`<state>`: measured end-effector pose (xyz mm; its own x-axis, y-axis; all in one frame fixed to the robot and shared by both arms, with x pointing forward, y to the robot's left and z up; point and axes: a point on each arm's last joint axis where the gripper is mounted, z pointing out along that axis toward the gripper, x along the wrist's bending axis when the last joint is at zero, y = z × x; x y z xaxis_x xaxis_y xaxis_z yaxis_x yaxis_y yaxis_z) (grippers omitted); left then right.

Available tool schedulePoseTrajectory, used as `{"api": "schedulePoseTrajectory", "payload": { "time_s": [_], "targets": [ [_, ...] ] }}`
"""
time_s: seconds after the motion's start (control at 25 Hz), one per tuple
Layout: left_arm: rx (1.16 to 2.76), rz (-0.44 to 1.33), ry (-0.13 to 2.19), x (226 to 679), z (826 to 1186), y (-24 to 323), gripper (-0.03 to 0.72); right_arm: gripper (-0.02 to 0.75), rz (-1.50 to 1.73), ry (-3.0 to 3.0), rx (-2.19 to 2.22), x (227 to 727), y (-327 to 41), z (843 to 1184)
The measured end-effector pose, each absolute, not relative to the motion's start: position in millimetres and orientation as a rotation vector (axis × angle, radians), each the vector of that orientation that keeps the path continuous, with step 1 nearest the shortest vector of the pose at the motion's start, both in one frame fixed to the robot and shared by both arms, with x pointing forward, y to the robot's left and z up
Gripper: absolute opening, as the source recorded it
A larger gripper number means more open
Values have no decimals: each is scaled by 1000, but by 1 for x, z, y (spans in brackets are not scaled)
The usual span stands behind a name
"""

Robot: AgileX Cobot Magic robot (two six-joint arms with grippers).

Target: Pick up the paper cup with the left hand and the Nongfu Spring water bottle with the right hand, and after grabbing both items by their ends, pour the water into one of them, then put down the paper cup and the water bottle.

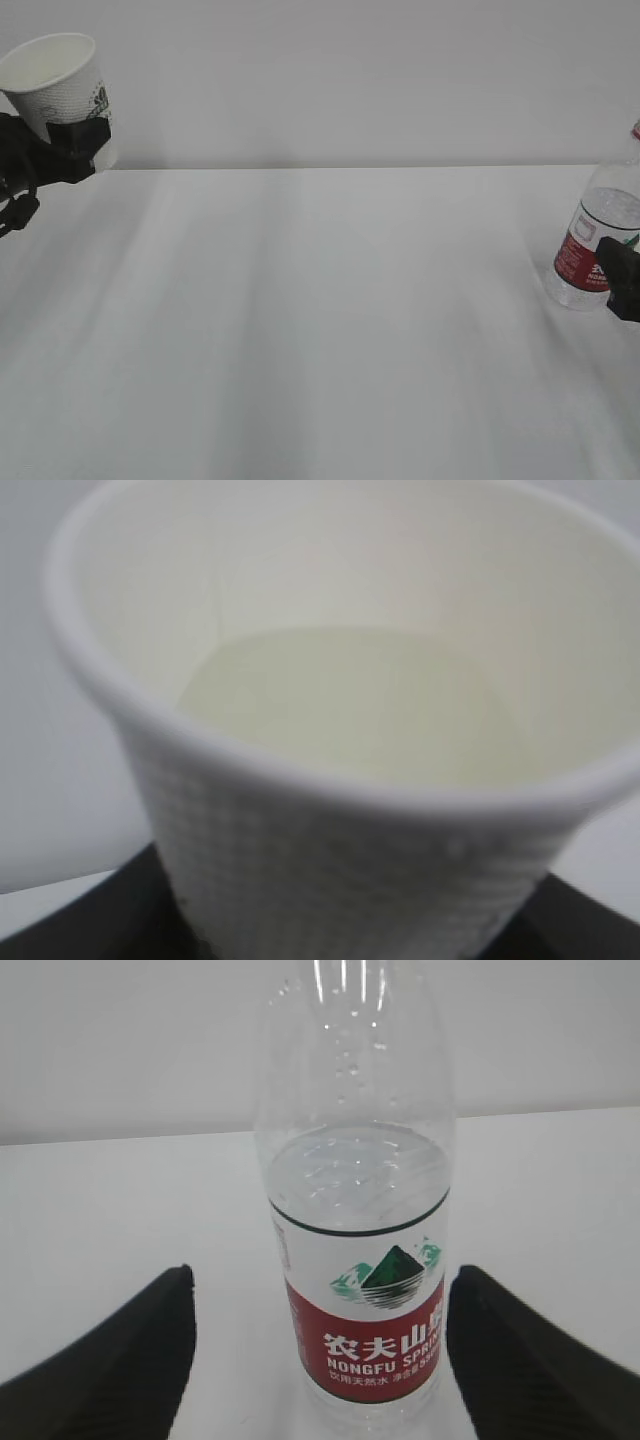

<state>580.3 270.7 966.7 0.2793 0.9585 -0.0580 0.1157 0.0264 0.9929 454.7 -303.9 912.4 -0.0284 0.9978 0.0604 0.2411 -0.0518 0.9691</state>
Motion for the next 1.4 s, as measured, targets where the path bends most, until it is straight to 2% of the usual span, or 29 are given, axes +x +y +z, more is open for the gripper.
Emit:
{"api": "schedulePoseTrajectory", "payload": {
  "time_s": [0.4, 1.0, 1.4],
  "targets": [
    [1335, 961, 1147, 582, 967, 280, 450, 589, 1156, 1384, 1416, 455, -304, 912],
    [1356, 929, 1246, 588, 936, 283, 444, 589, 1157, 1383, 1418, 455, -304, 912],
    [1316, 925, 1221, 592, 917, 282, 444, 589, 1157, 1383, 1418, 455, -304, 912]
  ]
}}
